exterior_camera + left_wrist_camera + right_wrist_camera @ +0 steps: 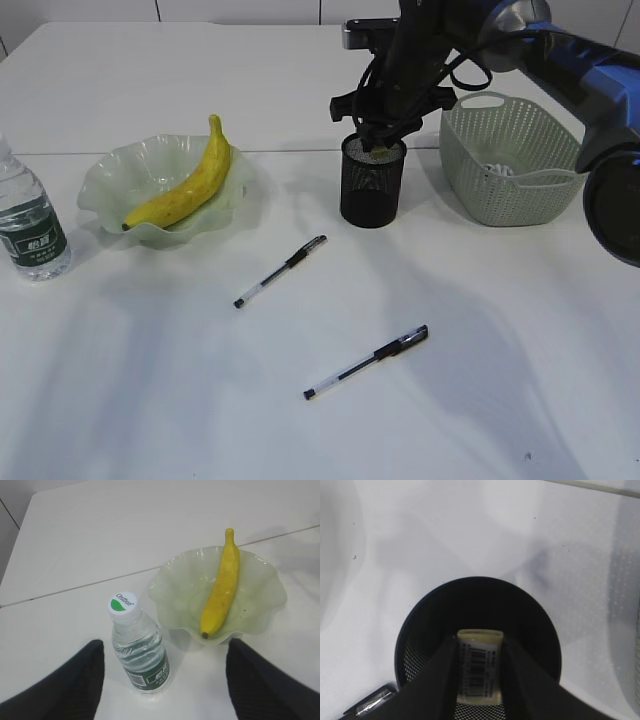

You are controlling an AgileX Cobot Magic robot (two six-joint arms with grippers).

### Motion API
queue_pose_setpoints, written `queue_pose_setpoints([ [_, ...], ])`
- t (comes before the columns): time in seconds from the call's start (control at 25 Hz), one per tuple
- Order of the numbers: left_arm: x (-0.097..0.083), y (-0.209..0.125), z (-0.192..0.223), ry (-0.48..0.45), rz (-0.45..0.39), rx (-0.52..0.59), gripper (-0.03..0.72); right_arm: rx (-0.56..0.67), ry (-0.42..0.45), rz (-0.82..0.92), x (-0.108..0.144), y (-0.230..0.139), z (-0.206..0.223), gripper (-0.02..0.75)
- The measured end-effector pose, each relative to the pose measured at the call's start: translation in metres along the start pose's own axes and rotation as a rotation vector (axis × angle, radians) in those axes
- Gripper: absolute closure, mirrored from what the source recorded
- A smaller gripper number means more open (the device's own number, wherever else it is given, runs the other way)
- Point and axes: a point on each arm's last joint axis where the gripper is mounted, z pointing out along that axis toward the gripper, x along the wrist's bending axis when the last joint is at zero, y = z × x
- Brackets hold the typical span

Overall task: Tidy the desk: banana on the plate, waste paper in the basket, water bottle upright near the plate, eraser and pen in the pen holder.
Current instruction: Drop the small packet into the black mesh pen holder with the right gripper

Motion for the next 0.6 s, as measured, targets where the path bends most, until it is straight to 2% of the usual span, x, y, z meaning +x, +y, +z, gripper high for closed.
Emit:
queue_pose_setpoints([
  [0.44,0.0,0.0,0.0,0.0,0.0,0.0,0.151,-0.004,0.0,0.0,0.0,0.0003,0.0,0.552],
  [0.6,0.0,0.0,0.0,0.0,0.0,0.0,0.151,-0.003,0.016,0.006,0.0014,0.0003,0.0,0.528],
])
